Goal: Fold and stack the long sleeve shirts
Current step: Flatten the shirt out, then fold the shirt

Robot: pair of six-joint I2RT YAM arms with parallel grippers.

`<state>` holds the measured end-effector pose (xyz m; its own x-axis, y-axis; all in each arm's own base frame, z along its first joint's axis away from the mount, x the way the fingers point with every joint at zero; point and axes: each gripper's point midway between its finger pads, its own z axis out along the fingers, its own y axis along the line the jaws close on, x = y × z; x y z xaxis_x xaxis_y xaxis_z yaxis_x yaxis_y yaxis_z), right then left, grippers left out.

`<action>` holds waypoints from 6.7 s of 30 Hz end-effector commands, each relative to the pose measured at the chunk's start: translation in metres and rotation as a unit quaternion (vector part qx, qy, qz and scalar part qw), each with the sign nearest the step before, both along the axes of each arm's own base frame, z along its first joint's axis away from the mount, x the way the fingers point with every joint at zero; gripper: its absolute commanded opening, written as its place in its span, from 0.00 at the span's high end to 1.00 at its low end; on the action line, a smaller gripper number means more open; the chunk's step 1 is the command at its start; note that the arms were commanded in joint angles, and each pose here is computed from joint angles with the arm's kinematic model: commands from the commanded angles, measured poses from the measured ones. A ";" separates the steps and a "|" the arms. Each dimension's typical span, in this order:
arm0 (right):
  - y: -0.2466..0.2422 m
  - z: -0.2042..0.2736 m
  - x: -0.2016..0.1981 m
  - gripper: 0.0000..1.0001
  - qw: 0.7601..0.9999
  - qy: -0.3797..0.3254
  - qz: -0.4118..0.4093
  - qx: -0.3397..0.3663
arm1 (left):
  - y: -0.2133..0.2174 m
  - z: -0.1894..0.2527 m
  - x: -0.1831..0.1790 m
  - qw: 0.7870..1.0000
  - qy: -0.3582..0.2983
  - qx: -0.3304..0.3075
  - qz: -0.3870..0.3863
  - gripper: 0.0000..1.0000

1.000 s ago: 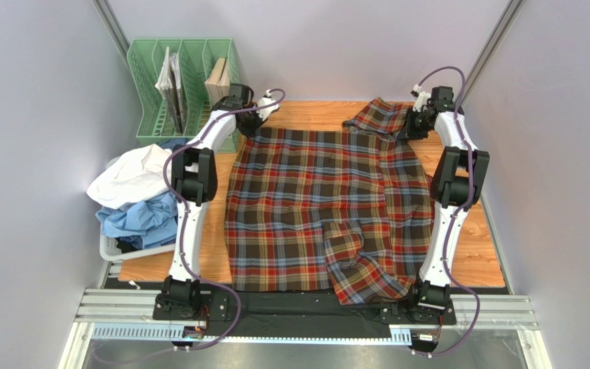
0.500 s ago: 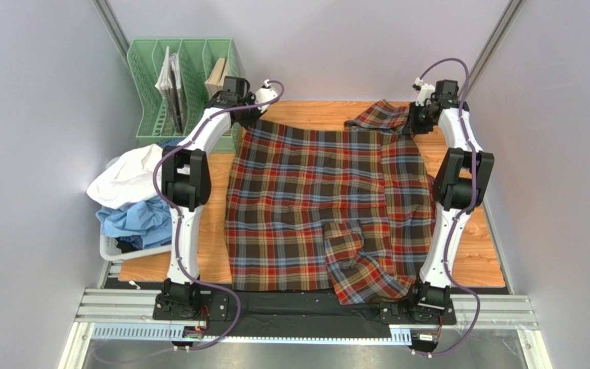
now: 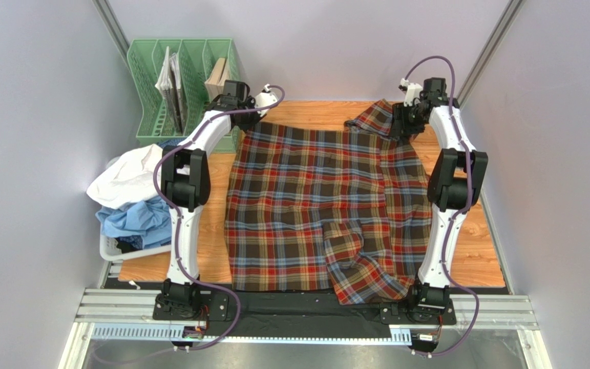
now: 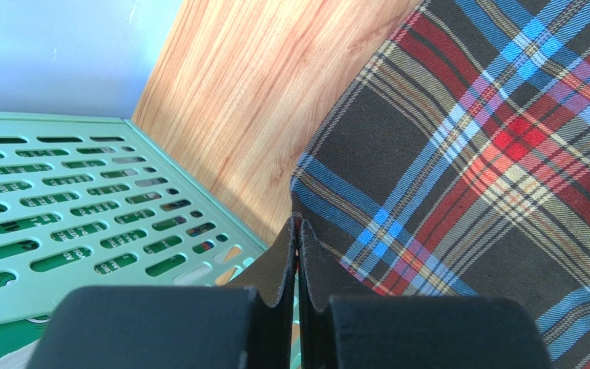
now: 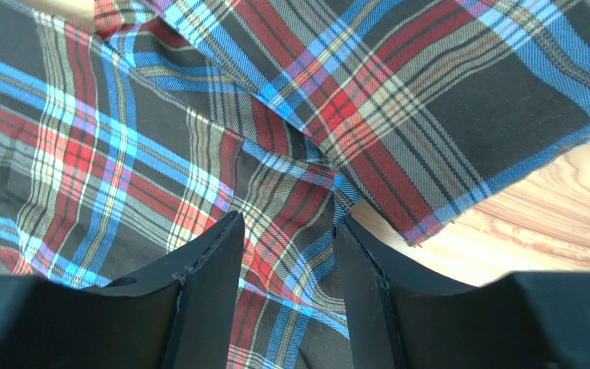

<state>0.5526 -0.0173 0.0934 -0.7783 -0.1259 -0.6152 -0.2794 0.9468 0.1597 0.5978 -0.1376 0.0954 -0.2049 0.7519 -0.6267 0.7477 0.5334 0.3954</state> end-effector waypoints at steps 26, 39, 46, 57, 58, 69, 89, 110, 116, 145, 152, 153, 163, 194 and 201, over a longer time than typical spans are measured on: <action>-0.079 -0.018 0.076 0.07 0.968 -0.056 -0.225 0.098 | 0.002 0.033 0.007 1.000 -0.028 -0.011 0.005 0.80; -0.081 0.046 0.083 0.91 0.959 -0.116 -0.200 0.163 | 0.008 0.038 0.013 0.999 -0.030 -0.009 0.034 0.47; -0.033 0.134 0.081 1.00 0.954 -0.190 -0.134 0.189 | 0.009 0.058 0.007 0.998 -0.035 -0.031 0.051 0.43; 0.156 0.124 0.065 1.00 0.976 -0.190 0.026 0.100 | 0.006 0.120 -0.022 0.981 -0.002 -0.183 0.066 0.32; 0.189 0.118 0.057 1.00 0.976 -0.181 0.053 0.108 | 0.000 0.123 -0.027 0.977 0.007 -0.206 0.052 0.32; 0.314 0.092 0.002 0.27 0.967 -0.154 0.186 0.081 | -0.019 0.130 -0.038 0.953 0.063 -0.296 0.031 0.34; 0.179 0.037 0.004 0.22 0.946 -0.128 0.280 -0.103 | -0.105 0.032 -0.054 0.950 0.168 -0.255 0.060 0.22; 0.110 -0.005 0.007 0.31 0.935 -0.104 0.281 -0.188 | -0.141 -0.005 -0.030 0.950 0.173 -0.244 0.089 0.43; 0.106 -0.002 0.016 0.58 0.938 -0.113 0.265 -0.192 | -0.140 -0.012 -0.027 0.952 0.173 -0.228 0.106 0.32; 0.091 0.018 0.009 0.72 0.943 -0.119 0.250 -0.186 | -0.189 0.087 -0.188 0.948 0.168 -0.205 -0.176 1.00; 0.080 0.012 0.004 0.58 0.942 -0.112 0.254 -0.189 | -0.173 0.072 -0.136 0.960 0.157 -0.222 -0.060 0.64; 0.077 0.011 0.004 0.57 0.942 -0.111 0.253 -0.190 | -0.169 0.079 -0.121 0.962 0.146 -0.229 -0.030 0.55; 0.066 0.009 0.017 0.76 0.942 -0.116 0.235 -0.212 | -0.159 0.019 -0.068 0.959 0.185 -0.201 0.076 0.25; 0.070 0.015 0.016 1.00 0.946 -0.119 0.230 -0.198 | -0.158 -0.017 -0.048 0.953 0.198 -0.196 0.121 0.87; 0.070 0.016 0.012 1.00 0.947 -0.116 0.229 -0.192 | -0.185 0.085 -0.101 0.947 0.172 -0.269 -0.013 1.00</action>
